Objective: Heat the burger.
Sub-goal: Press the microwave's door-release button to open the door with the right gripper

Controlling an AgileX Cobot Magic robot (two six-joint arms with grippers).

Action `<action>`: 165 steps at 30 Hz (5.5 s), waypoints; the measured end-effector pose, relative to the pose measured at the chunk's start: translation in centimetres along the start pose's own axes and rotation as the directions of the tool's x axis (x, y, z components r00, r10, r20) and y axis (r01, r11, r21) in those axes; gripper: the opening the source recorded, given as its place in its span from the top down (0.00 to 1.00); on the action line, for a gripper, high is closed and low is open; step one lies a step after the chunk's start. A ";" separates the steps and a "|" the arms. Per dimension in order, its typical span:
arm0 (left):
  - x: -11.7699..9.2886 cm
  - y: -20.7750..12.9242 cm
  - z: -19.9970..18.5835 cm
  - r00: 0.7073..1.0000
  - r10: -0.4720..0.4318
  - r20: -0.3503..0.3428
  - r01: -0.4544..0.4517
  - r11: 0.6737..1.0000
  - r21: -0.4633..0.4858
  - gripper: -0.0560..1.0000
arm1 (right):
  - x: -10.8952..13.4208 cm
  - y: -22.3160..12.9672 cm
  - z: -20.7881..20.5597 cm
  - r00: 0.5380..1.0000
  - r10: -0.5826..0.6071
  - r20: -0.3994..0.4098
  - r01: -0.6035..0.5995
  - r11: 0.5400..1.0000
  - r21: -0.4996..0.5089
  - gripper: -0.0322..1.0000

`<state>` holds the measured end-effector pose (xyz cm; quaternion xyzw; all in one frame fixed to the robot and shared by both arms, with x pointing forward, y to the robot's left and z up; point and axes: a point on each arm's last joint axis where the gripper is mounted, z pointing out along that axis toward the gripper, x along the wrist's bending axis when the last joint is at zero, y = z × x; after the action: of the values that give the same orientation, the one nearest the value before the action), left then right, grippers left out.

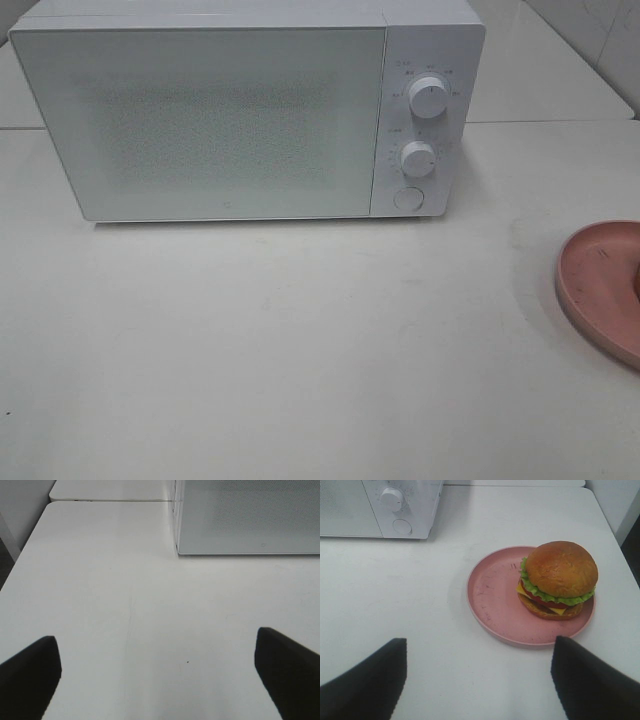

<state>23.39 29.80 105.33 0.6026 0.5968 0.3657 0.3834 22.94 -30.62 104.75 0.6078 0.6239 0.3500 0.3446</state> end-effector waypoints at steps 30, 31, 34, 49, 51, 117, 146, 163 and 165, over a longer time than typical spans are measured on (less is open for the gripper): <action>0.0 0.0 0.0 1.000 0.000 0.000 0.000 1.000 0.000 0.01 | 0.2 2.7 0.7 1.000 -0.004 -0.004 0.004 0.999 0.037 0.23; 0.0 0.0 0.0 1.000 0.000 0.000 0.000 1.000 0.000 0.01 | 0.2 3.0 1.0 1.000 -0.006 -0.004 0.006 0.999 0.049 0.23; 0.0 0.0 0.0 1.000 0.000 0.000 0.000 1.000 0.000 0.01 | 0.4 3.8 1.9 1.000 -0.008 -0.008 0.008 0.997 0.073 0.23; 0.0 0.0 0.0 1.000 0.000 0.000 0.000 1.000 0.000 0.01 | 0.8 6.1 5.4 1.000 -0.019 -0.014 0.020 0.993 0.119 0.23; 0.0 0.0 0.0 1.000 0.000 0.000 0.000 1.000 0.000 0.01 | 0.8 6.4 5.9 1.000 -0.020 -0.015 0.021 0.993 0.114 0.23; 0.0 0.0 0.0 1.000 0.000 0.000 0.000 1.000 0.000 0.01 | 5.3 9.0 22.4 0.992 -0.054 -0.115 0.013 0.944 -0.331 0.23; 0.0 0.0 0.0 1.000 0.000 0.000 0.000 1.000 0.000 0.01 | 13.2 3.2 24.9 0.998 -0.011 -0.062 -0.008 0.950 -0.312 0.23; 0.0 0.0 0.0 1.000 0.000 0.000 0.000 1.000 0.000 0.01 | 14.5 0.7 25.5 0.999 -0.042 -0.031 0.034 0.970 -0.241 0.23; 0.0 0.0 0.0 1.000 0.000 0.000 0.000 1.000 0.000 0.01 | 14.5 0.3 25.8 0.998 -0.050 -0.027 0.043 0.973 -0.228 0.23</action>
<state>23.39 29.80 105.33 0.6026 0.5968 0.3657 0.3834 44.81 -15.62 91.59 0.5440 0.5992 0.4207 0.4099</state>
